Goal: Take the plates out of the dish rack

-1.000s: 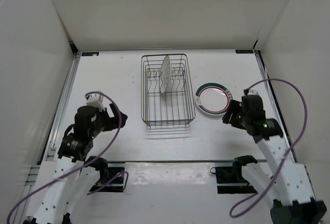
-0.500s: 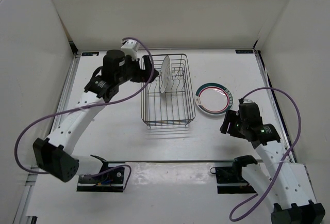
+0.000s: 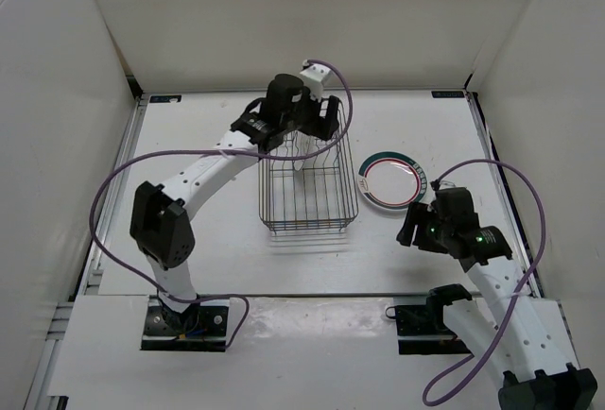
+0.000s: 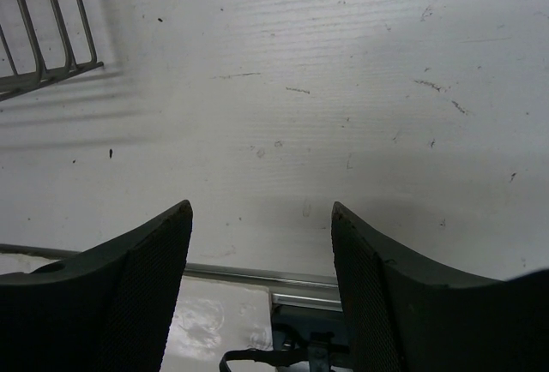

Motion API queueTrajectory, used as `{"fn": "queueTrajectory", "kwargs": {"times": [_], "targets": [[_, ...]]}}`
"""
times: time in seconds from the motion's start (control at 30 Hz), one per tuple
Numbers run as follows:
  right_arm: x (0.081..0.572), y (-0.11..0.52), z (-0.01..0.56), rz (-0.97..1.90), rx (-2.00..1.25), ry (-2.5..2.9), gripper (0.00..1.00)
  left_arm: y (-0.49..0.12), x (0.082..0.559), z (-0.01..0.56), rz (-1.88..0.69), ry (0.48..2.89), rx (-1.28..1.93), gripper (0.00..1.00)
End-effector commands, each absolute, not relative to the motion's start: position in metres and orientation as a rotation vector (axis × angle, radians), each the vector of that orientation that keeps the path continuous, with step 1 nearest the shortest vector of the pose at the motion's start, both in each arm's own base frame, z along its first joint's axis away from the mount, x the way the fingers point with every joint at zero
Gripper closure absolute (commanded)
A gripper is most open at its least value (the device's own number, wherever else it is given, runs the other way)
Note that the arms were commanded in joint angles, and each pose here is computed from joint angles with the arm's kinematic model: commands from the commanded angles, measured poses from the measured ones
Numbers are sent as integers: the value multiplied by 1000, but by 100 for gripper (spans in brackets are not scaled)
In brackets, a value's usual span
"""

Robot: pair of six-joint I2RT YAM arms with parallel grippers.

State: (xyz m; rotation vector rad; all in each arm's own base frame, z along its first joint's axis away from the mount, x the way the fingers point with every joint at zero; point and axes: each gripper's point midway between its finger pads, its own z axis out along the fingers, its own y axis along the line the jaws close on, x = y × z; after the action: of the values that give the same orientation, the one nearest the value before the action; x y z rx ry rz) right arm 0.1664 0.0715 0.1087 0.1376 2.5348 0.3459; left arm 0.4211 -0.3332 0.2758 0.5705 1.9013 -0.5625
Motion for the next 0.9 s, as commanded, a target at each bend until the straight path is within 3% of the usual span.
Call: {"fn": "queueTrajectory", "kwargs": {"times": [0.0, 0.43, 0.57, 0.63, 0.8, 0.83, 0.87], "targets": [[168, 80, 110, 394, 85, 2530, 31, -334, 431, 275, -469, 1882, 604, 11], [167, 85, 109, 418, 47, 2534, 31, -330, 444, 218, -378, 1964, 608, 20], [167, 86, 108, 419, 47, 2534, 31, -328, 445, 207, -373, 1980, 611, 37], [167, 86, 108, 421, 42, 2536, 30, -326, 446, 202, -367, 1995, 609, 51], [167, 87, 107, 421, 37, 2541, 30, -321, 446, 195, -388, 2012, 585, 67], [167, 87, 107, 424, 46, 2541, 30, -319, 445, 196, -394, 2013, 576, 77], [167, 87, 107, 423, 40, 2541, 30, -319, 445, 196, -395, 2013, 576, 77]]}}
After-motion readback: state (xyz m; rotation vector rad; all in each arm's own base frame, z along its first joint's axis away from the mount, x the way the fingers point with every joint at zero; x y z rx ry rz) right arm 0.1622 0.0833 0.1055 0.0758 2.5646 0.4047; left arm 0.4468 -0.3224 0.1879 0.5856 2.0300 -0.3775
